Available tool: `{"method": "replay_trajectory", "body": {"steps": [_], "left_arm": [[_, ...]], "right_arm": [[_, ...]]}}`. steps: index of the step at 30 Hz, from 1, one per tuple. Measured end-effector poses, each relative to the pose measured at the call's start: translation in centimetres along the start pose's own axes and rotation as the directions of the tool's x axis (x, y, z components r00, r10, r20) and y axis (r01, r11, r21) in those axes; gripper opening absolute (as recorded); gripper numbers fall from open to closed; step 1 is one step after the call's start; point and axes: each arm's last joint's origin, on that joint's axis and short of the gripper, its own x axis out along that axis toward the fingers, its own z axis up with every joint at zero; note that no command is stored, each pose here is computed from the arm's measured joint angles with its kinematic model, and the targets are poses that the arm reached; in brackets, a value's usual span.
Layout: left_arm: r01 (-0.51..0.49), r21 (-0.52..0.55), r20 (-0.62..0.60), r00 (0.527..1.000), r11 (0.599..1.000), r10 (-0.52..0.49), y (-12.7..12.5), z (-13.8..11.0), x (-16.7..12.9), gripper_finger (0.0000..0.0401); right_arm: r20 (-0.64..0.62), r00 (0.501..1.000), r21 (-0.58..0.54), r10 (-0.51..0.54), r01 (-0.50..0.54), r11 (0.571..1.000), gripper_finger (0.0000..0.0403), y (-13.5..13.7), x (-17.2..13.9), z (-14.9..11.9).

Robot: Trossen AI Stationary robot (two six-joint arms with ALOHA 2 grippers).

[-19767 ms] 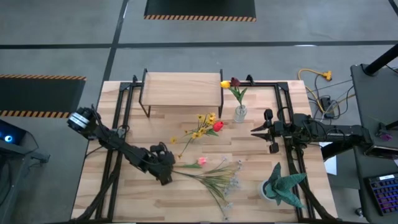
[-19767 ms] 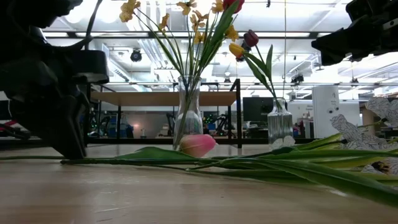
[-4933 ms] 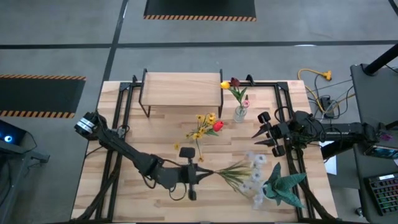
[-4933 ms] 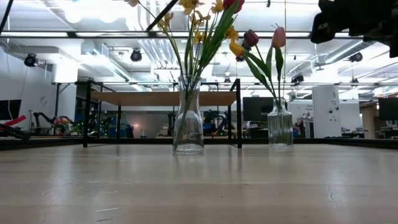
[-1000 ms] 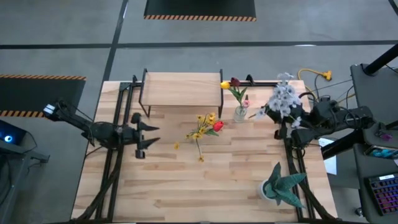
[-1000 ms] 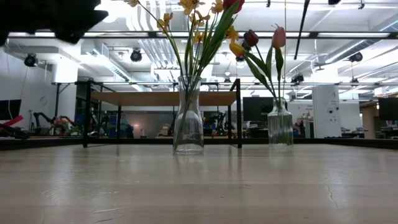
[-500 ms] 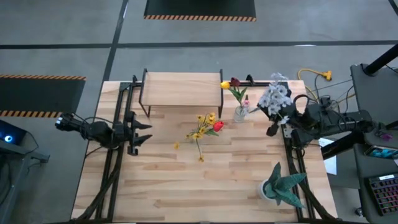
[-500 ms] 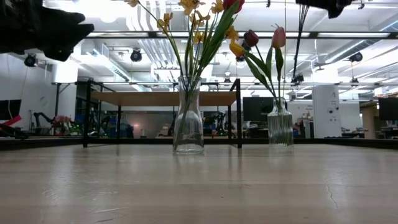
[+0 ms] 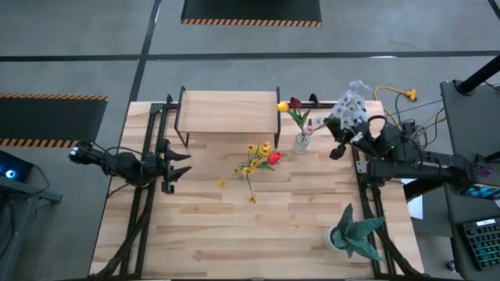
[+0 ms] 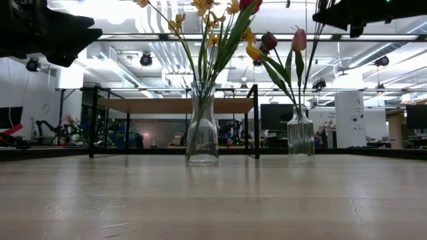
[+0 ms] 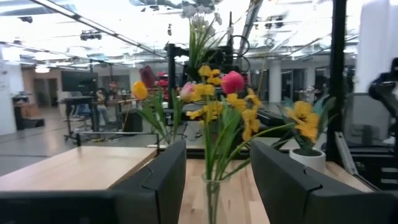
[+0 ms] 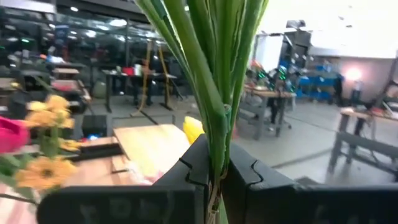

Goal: Pick and place flowers into a vace then onto a shelf
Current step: Put the white flowers into the top transparent vase

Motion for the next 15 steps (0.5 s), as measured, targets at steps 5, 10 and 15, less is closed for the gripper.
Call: {"method": "replay_trajectory", "body": {"steps": [5, 10, 15], "left_arm": [[-0.011, 0.000, -0.001, 1.000, 1.000, 0.011, 0.0, 0.0, 0.0, 0.0163], [-0.011, 0.000, -0.001, 1.000, 1.000, 0.011, 0.0, 0.0, 0.0, 0.0163], [-0.011, -0.004, -0.004, 1.000, 1.000, 0.011, 0.0, 0.0, 0.0, 0.0163]], "right_arm": [[-0.042, 0.999, 0.039, -0.009, 0.011, 0.999, 0.0013, -0.9, 1.0, -0.9], [-0.015, 0.999, 0.077, 0.028, -0.027, 0.997, 0.0013, -1.5, 1.9, -1.0], [-0.070, 0.997, 0.091, 0.017, -0.011, 0.996, 0.0013, -1.8, 2.7, -1.9]]}}
